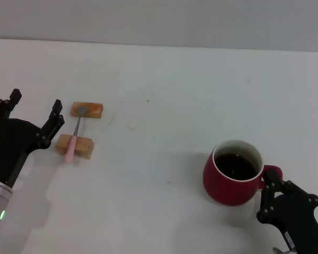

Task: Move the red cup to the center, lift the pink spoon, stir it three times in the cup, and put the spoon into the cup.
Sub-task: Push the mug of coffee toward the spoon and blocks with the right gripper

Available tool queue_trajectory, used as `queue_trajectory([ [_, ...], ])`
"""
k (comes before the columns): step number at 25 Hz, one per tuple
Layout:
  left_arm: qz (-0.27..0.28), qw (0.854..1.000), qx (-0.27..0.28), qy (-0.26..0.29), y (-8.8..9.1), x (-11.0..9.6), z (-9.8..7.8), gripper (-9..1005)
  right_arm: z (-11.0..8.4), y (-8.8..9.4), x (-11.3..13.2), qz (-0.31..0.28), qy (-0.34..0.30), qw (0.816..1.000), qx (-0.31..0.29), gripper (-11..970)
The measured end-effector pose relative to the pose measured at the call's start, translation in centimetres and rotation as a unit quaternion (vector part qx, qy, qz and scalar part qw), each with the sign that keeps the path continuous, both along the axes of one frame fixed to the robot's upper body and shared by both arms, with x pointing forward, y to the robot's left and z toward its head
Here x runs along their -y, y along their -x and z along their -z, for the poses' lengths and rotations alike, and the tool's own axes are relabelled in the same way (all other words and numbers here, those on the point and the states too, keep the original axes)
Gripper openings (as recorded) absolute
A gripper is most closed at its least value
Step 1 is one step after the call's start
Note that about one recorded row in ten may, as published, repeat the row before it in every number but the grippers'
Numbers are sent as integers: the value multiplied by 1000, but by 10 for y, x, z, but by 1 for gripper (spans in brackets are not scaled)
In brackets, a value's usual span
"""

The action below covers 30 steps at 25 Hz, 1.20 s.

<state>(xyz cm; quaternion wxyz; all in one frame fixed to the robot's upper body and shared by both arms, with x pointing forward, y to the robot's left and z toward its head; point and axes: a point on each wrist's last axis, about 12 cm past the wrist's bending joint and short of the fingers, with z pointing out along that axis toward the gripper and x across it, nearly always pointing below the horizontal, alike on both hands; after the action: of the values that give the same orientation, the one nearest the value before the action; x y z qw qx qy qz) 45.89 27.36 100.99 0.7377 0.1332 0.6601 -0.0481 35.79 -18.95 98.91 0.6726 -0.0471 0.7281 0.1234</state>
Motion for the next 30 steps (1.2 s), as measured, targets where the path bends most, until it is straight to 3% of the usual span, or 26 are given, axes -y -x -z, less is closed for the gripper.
queue_trajectory([
  [15,0,1000,-1,0,0,0,0,861,2,-10,1,-2,9,1000,-4,0],
  [30,2,1000,-2,-3,1,1,1,861,0,5,-5,-13,-5,1000,-1,-1],
])
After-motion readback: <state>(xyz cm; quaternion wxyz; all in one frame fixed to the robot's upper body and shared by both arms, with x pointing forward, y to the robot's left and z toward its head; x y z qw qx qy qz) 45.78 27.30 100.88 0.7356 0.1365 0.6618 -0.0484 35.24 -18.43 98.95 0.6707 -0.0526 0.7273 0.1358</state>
